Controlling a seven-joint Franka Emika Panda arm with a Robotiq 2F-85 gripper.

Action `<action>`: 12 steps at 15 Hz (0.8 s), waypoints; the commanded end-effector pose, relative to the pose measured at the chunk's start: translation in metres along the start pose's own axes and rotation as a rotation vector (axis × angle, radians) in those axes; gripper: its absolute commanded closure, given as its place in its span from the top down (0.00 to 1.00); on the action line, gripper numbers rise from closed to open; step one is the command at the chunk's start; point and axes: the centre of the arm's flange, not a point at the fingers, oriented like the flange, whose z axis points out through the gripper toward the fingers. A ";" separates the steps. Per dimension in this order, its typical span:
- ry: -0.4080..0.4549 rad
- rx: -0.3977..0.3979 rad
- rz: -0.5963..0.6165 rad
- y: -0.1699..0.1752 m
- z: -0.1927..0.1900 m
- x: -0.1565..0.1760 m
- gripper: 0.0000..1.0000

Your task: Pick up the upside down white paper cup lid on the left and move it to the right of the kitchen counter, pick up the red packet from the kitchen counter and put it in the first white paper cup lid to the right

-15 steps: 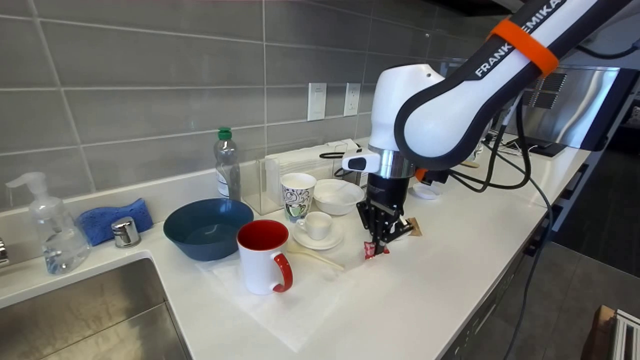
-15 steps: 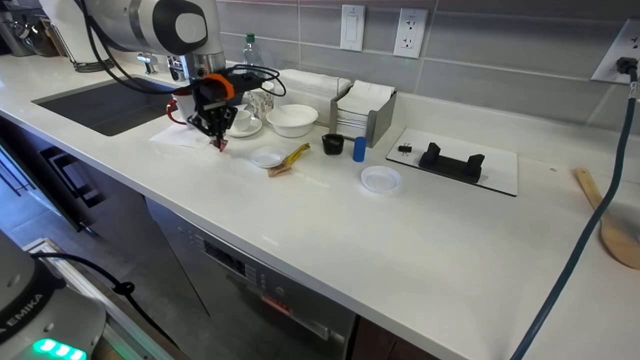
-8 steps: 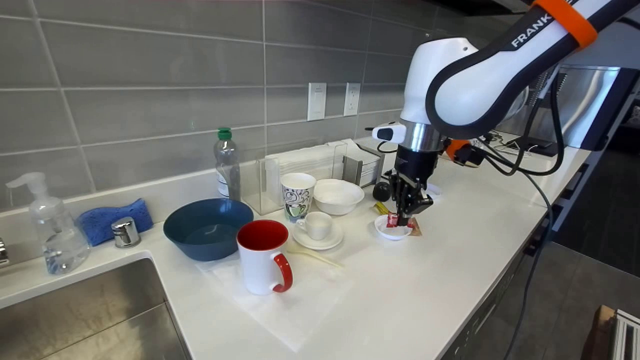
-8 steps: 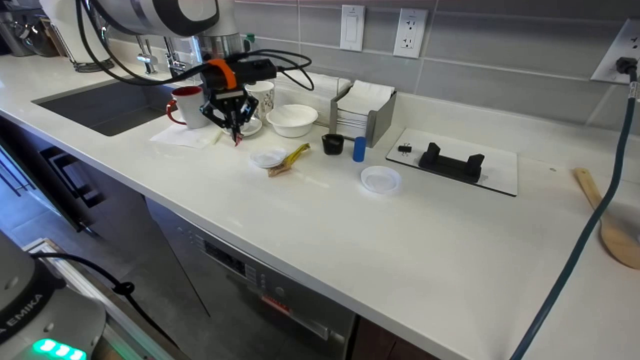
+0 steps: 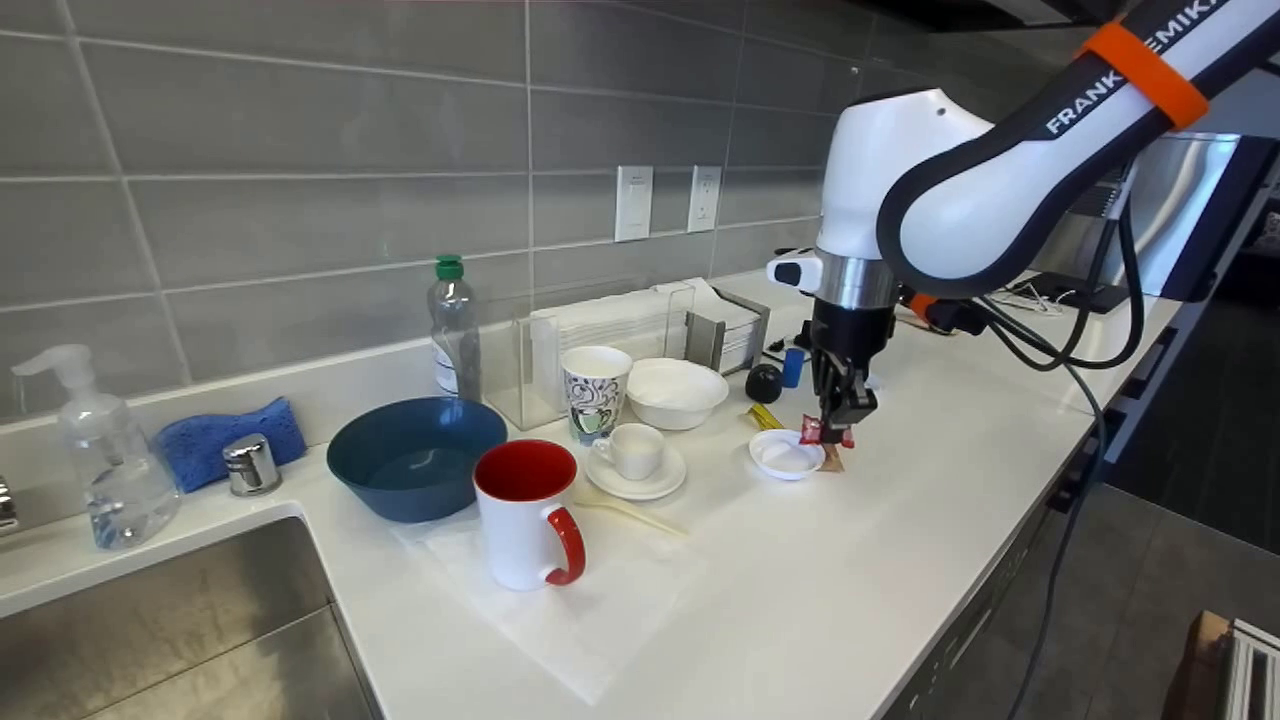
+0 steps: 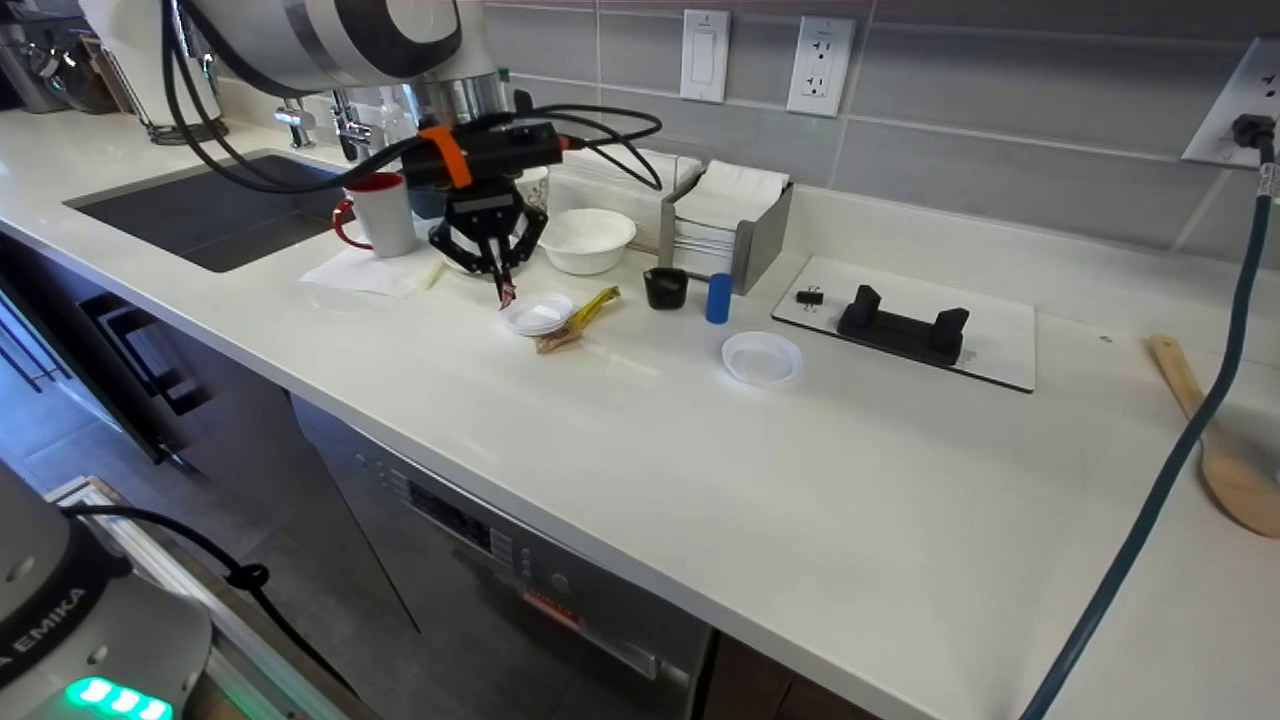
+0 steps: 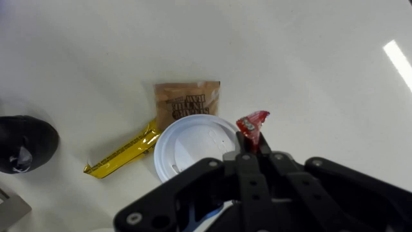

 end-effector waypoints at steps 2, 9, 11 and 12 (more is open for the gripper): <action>-0.031 -0.049 0.080 0.007 0.013 0.005 0.01; 0.014 -0.075 0.131 0.021 0.029 0.020 0.01; 0.032 -0.071 0.136 0.023 0.034 0.024 0.01; 0.029 -0.070 0.131 0.023 0.036 0.027 0.01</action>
